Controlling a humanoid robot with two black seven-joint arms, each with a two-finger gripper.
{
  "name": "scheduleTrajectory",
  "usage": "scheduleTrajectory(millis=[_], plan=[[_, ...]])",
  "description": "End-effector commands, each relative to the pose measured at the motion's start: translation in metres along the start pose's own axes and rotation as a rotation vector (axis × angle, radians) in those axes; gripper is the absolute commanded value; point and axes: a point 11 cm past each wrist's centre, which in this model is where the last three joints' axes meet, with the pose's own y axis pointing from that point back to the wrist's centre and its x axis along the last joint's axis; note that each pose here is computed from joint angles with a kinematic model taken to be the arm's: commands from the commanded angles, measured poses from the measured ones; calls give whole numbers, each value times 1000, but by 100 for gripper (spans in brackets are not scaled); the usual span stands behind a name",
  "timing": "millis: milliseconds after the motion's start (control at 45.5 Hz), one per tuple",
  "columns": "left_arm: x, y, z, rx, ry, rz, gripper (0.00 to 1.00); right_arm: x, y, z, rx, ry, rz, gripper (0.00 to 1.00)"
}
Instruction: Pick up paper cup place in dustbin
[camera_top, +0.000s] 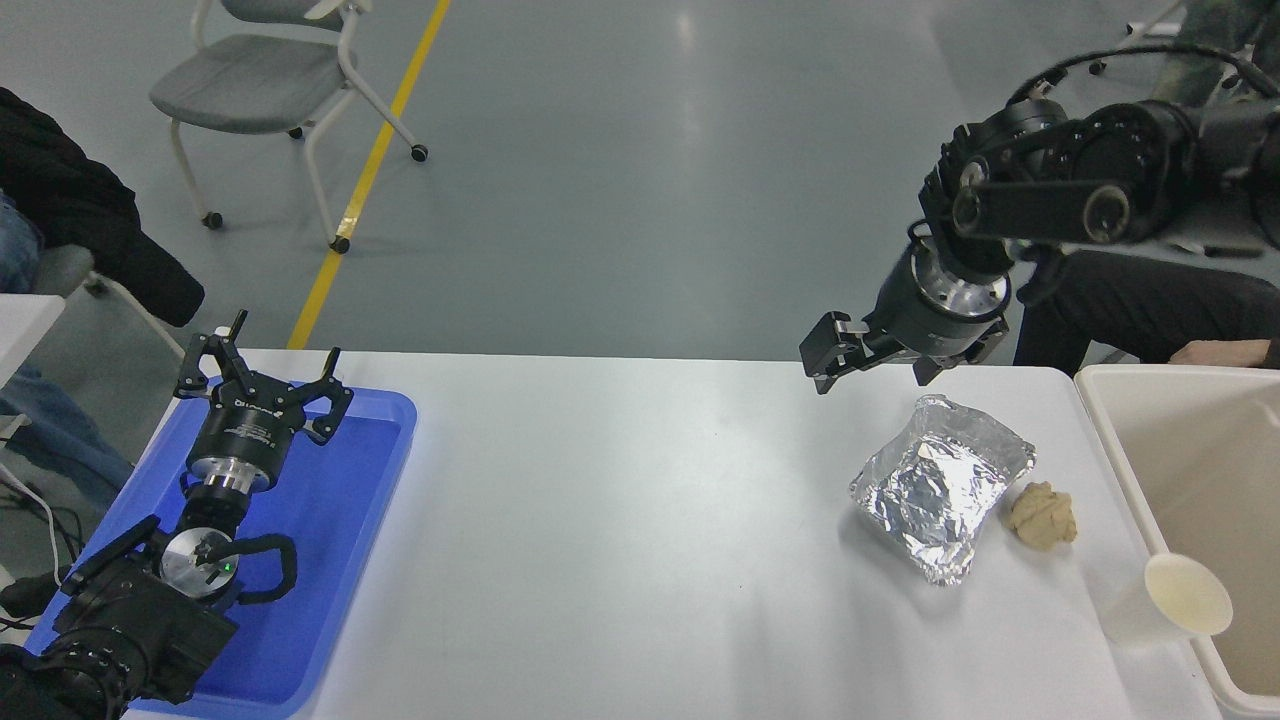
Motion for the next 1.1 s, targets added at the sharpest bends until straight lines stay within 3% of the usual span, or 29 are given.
scheduleTrajectory(millis=[0, 1077], plan=[[1, 1, 0, 0, 0, 2, 100, -41, 28, 19, -109, 8, -96, 100], [1, 1, 0, 1, -1, 2, 100, -56, 49, 50, 18, -162, -65, 100]])
